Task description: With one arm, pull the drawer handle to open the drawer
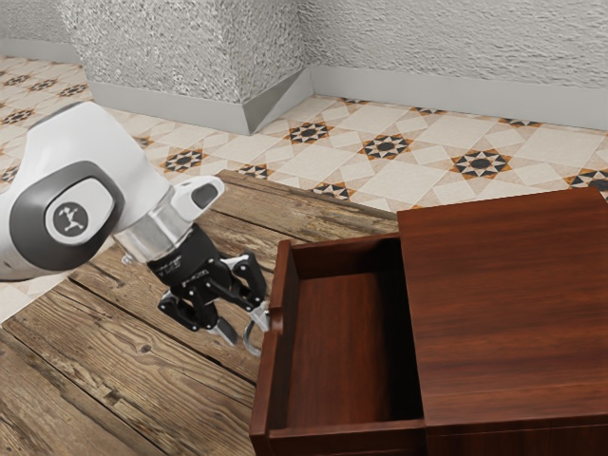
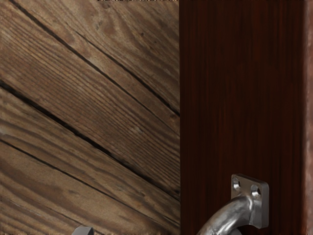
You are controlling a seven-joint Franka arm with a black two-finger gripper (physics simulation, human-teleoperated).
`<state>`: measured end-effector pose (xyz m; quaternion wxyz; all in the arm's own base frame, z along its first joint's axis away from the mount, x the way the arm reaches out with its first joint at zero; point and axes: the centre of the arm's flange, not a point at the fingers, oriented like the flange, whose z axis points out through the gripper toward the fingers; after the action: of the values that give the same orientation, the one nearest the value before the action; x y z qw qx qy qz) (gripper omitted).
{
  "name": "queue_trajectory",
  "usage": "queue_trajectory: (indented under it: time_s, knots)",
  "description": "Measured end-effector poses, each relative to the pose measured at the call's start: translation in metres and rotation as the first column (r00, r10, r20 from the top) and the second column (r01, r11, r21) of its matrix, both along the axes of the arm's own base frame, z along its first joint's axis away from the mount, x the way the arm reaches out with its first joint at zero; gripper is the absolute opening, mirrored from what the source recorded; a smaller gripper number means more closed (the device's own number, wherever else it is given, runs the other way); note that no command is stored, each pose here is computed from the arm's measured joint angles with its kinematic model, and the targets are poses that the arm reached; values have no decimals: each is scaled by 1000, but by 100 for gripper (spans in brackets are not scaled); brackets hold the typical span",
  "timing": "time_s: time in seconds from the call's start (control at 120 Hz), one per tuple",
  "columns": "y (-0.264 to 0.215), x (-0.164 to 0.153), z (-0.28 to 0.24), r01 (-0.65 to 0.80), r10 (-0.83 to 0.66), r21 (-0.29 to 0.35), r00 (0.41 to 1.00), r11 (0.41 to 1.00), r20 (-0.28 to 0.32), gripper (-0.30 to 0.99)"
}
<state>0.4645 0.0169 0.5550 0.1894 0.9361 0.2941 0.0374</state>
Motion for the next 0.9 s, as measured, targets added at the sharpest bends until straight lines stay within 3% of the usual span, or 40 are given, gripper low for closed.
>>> queue_trajectory:
  time_s: [0.333, 0.667, 0.817, 0.9]
  knots:
    - [1, -7, 6, 1, -1, 3, 1000, 1000, -12, 36]
    - [1, -19, 33, 15, -16, 49, 1000, 999, 14, 39]
    - [3, -9, 88, 20, -26, 76, 996, 997, 87, 52]
    - [10, 35, 165, 41, -69, 171, 984, 984, 164, 57]
